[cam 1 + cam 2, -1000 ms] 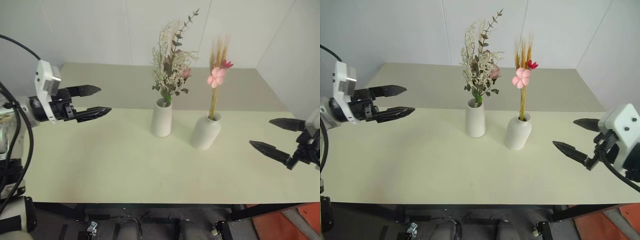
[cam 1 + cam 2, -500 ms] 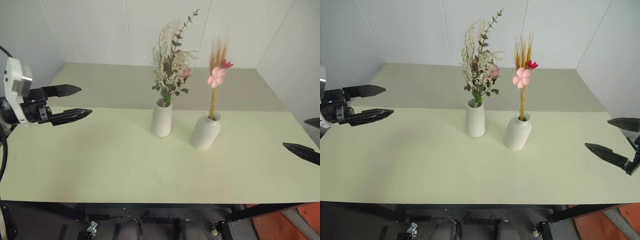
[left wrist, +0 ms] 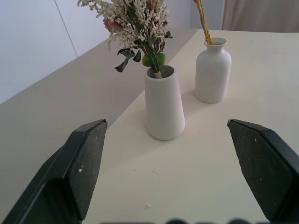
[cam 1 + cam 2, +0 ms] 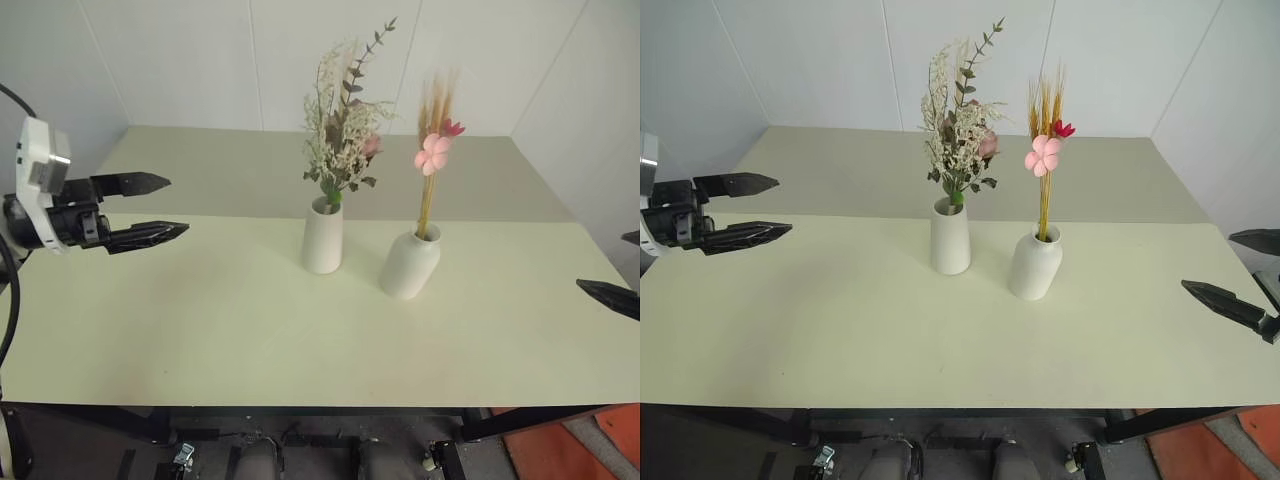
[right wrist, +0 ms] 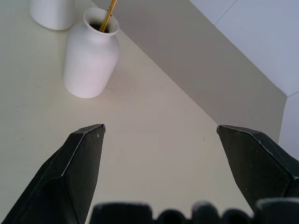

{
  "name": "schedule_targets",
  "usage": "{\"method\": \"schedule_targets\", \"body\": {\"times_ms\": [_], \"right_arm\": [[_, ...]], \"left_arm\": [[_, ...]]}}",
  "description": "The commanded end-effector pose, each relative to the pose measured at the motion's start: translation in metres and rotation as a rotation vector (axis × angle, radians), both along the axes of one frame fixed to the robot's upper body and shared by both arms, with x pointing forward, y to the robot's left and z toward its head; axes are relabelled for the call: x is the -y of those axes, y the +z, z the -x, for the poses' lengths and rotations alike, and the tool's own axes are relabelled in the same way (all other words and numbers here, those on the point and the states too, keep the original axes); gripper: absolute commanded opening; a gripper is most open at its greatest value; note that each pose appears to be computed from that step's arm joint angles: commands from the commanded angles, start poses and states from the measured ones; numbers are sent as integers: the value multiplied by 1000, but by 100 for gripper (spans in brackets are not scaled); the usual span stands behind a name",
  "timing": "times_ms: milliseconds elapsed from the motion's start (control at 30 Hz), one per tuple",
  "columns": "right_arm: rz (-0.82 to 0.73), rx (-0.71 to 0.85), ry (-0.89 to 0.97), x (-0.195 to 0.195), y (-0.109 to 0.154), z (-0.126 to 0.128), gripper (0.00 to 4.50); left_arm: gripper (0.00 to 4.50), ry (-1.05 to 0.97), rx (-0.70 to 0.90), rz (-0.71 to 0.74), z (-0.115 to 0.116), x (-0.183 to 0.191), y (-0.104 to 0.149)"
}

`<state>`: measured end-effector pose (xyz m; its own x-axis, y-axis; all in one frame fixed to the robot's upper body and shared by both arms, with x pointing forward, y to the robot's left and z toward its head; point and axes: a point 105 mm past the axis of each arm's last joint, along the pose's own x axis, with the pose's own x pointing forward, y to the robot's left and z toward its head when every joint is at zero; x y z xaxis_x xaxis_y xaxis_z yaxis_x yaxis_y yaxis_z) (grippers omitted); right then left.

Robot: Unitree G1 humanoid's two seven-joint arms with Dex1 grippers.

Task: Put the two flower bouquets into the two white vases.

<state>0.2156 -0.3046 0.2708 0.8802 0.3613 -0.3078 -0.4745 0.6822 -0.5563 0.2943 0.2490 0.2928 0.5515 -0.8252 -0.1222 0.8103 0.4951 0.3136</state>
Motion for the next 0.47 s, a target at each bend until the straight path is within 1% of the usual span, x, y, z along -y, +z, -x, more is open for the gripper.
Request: {"method": "schedule_targets", "body": {"times_ms": [33,133,300,467], "right_arm": [[33,54,-18,1,11,7,450],[26,57,-9,-4,9,8,450],[29,59,-9,-4,9,5,450],[31,50,-4,-6,7,6,450]], "left_arm": [[449,30,48,-16,-2,-4,7],[449,18,52,-17,1,-5,9],[449,-3,52,-15,-2,0,8],[449,26,39,-46,2,-8,4]]}}
